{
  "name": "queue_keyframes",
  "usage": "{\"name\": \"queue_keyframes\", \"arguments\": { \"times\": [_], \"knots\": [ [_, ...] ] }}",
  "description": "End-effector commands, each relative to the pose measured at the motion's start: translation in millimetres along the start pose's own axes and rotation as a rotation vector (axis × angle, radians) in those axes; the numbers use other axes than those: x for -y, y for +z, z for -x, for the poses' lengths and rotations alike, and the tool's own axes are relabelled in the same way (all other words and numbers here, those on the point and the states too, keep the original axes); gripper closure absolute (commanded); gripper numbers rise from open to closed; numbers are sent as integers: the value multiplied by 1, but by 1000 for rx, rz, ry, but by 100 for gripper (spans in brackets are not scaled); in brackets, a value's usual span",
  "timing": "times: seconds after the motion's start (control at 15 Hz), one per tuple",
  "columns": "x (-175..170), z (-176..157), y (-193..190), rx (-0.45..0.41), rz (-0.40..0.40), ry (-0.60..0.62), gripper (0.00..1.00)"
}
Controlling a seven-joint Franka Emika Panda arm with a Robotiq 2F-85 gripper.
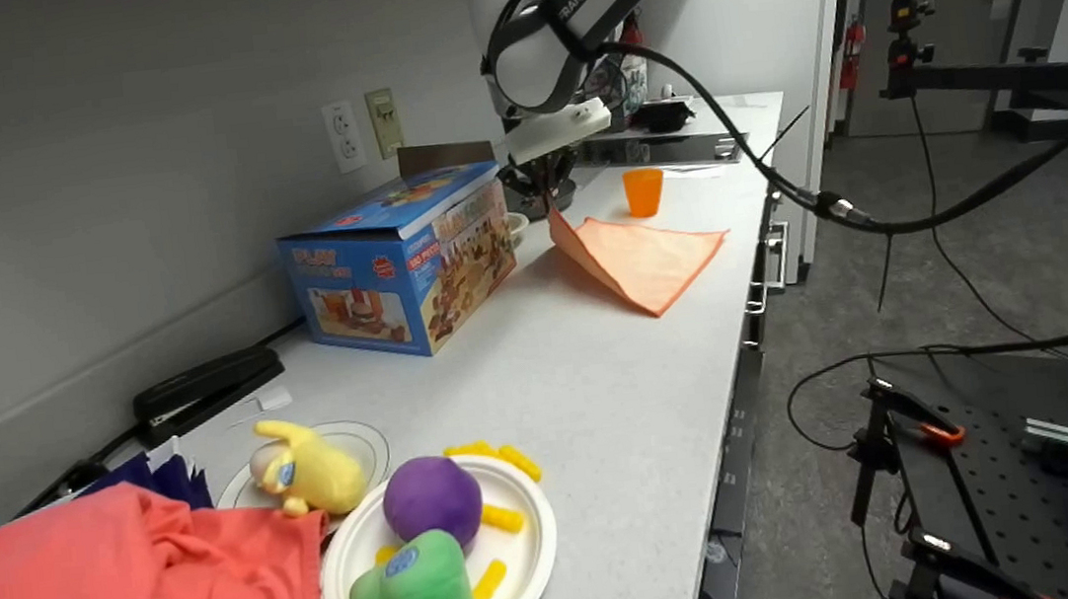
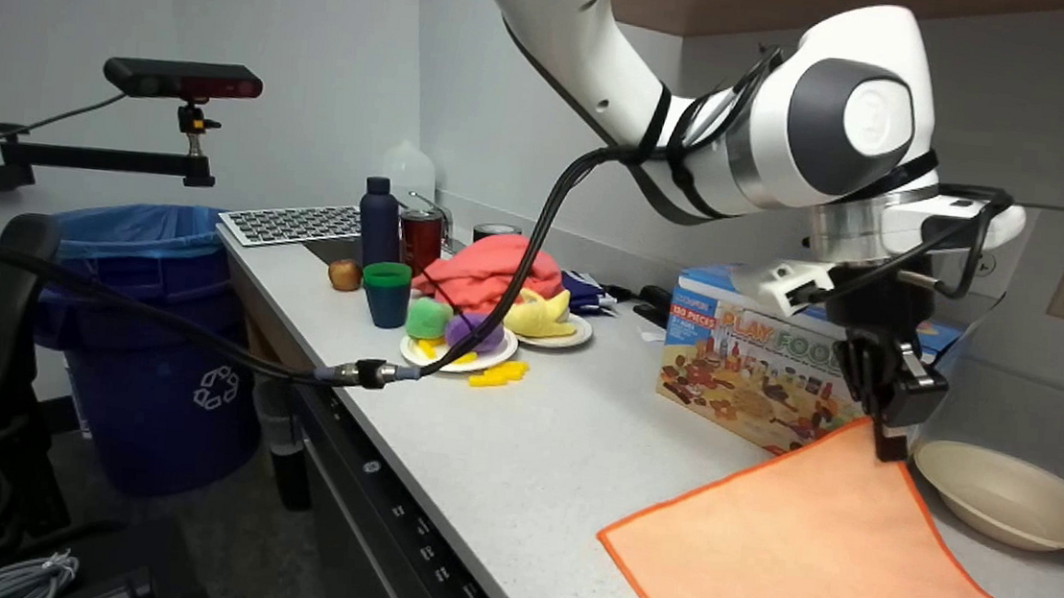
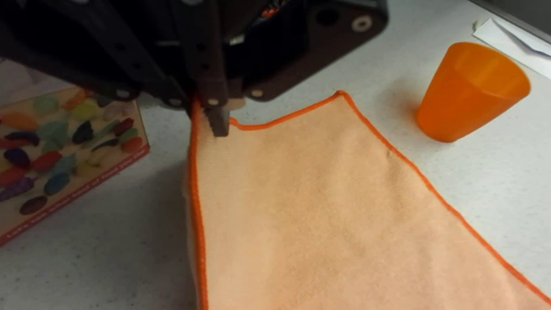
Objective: Fold the orange towel
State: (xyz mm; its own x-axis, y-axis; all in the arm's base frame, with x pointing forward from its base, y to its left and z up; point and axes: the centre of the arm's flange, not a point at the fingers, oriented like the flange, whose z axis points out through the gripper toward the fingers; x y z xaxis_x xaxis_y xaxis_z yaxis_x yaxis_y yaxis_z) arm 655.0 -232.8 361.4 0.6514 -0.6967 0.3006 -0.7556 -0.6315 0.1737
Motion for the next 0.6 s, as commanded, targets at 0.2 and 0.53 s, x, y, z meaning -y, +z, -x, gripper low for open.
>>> {"name": "queue_keyframes", "arguments": {
  "times": [0.2, 0.53],
  "knots": [
    [-53, -8, -53, 71, 41, -142, 100],
    [-87, -10, -54, 62, -1, -282, 100]
  ]
}}
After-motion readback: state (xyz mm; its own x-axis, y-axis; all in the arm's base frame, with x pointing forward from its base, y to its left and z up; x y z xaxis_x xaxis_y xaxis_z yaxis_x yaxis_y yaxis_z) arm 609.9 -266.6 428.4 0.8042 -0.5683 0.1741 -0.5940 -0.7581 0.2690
